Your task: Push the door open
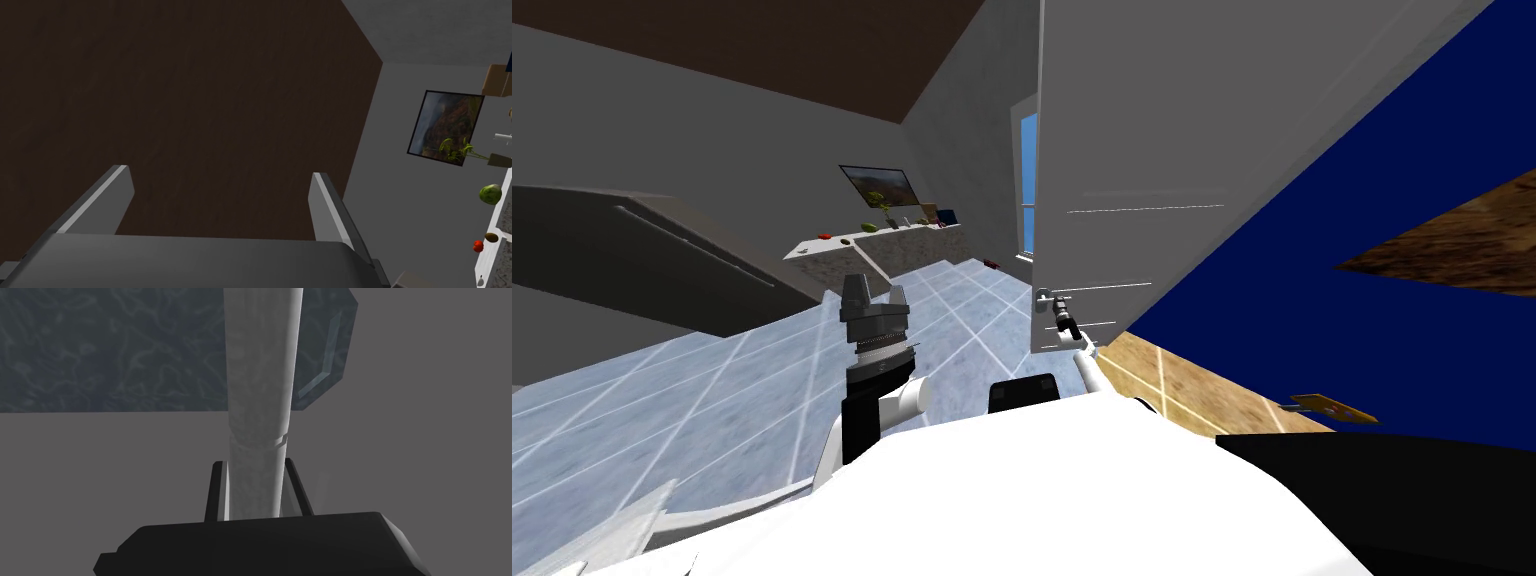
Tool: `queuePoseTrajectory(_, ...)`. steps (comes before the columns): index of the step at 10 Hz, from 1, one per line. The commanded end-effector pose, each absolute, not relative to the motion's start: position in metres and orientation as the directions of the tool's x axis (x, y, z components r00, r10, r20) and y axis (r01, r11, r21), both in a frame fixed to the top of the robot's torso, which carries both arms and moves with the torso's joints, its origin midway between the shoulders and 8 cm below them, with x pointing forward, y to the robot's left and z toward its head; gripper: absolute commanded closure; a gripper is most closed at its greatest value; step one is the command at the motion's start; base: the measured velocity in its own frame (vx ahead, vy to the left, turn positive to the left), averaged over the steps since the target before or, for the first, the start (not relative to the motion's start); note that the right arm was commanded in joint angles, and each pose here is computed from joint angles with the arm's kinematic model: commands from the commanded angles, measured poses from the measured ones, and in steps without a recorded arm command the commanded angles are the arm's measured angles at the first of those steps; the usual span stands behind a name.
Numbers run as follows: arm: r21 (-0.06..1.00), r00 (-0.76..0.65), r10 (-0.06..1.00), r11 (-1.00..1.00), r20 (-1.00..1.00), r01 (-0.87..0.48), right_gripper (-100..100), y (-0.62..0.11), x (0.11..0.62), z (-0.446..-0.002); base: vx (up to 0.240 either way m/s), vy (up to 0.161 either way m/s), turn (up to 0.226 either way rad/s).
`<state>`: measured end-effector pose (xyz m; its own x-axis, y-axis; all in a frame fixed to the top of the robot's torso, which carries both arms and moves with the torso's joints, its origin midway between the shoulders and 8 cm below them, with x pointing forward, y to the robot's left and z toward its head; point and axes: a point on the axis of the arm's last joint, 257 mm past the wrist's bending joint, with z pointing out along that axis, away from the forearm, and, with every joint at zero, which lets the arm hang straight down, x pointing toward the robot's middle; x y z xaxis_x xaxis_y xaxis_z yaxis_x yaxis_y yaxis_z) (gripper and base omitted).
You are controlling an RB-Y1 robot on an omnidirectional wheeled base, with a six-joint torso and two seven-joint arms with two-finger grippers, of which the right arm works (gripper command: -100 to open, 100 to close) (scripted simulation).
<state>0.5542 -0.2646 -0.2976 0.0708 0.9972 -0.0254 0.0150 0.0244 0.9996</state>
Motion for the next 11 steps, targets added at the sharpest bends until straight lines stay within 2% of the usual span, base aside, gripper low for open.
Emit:
queuePoseTrajectory(1,0.999,0.092,0.995,0.032,-0.032,0.001,100,-0.278,0.557,-0.291,0.165,0.107,-0.075)
queuePoseTrajectory(5,1.000,0.138,0.990,0.021,-0.021,0.000,100,-0.299,0.556,-0.291,0.197,0.099,-0.075)
queuePoseTrajectory(11,1.000,0.193,0.981,0.019,-0.019,0.001,100,-0.329,0.552,-0.291,0.138,0.074,-0.065)
